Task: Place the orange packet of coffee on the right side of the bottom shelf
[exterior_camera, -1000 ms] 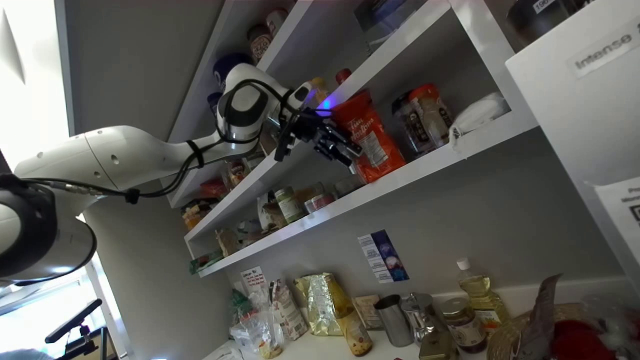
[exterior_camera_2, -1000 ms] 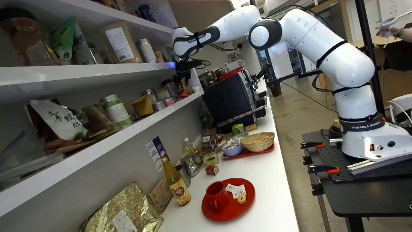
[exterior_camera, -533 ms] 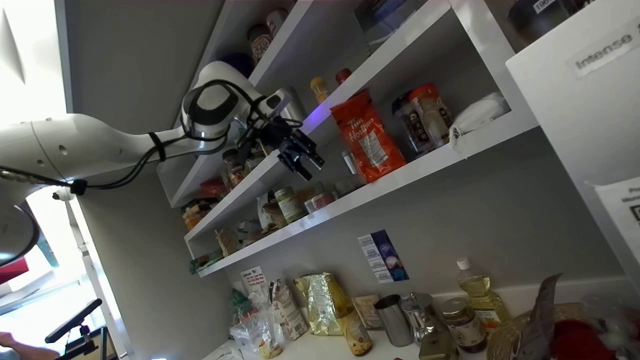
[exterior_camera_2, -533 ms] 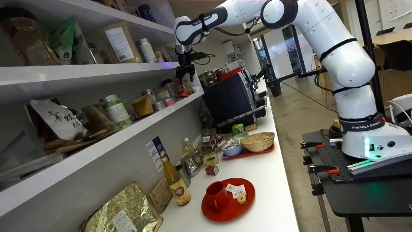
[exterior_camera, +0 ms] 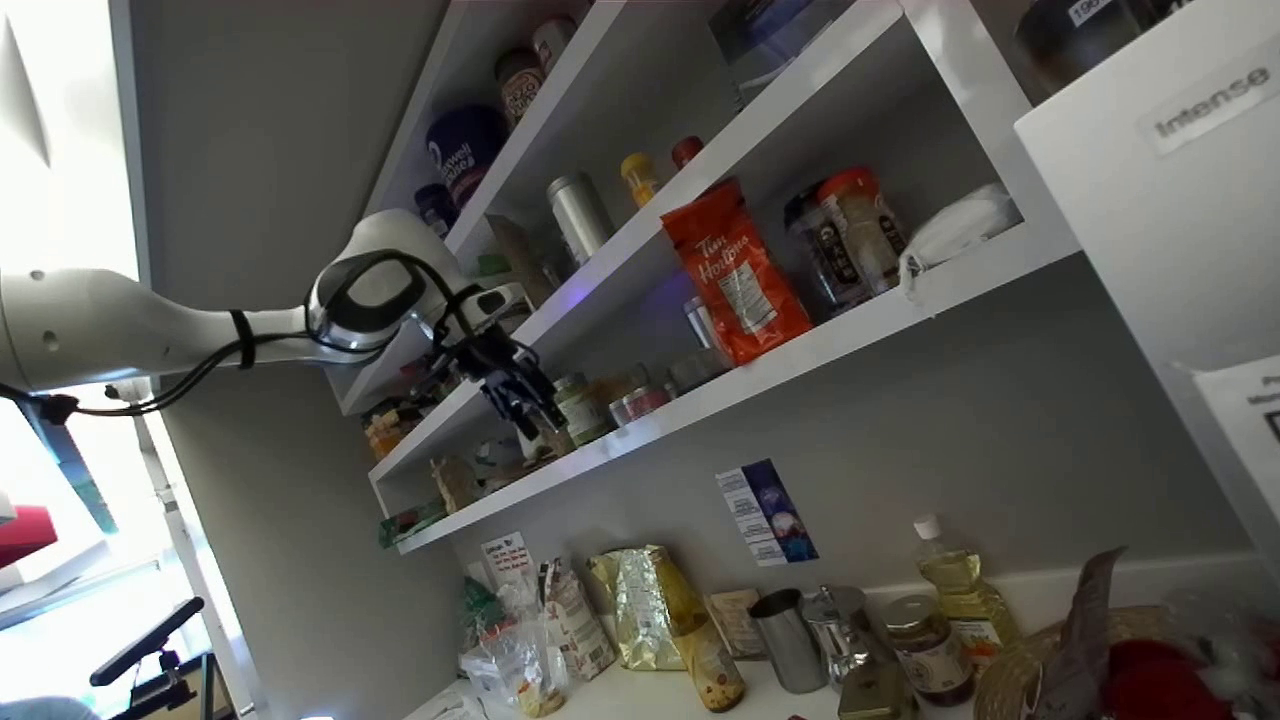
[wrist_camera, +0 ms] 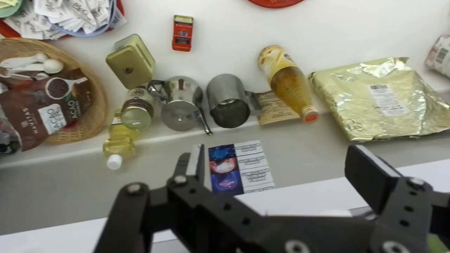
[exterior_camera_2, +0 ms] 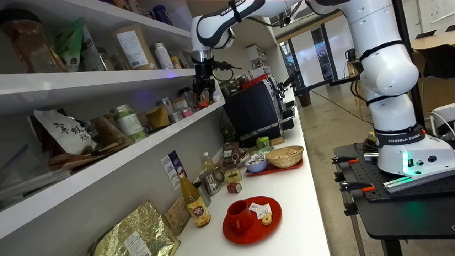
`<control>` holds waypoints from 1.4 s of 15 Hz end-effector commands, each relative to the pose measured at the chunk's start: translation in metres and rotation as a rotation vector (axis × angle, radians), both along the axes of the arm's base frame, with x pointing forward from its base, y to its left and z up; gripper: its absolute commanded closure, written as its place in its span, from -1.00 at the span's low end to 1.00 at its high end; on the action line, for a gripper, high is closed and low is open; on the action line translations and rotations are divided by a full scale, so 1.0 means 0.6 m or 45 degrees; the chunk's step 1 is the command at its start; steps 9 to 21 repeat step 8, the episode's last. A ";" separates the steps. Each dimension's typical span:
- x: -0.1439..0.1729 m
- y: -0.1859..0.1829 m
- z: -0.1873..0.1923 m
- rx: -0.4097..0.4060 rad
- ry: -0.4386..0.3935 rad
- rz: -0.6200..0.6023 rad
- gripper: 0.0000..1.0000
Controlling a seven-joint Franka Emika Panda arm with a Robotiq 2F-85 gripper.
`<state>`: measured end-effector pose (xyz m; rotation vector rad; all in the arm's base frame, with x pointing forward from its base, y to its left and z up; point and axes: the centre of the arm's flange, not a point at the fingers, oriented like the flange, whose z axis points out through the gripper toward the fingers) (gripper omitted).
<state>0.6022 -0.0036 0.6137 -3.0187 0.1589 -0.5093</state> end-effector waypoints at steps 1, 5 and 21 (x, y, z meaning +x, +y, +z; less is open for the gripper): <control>-0.078 0.110 -0.081 -0.017 -0.107 0.087 -1.00; -0.128 0.243 -0.167 -0.057 -0.108 0.173 -1.00; -0.105 0.255 -0.174 -0.038 -0.037 0.197 -1.00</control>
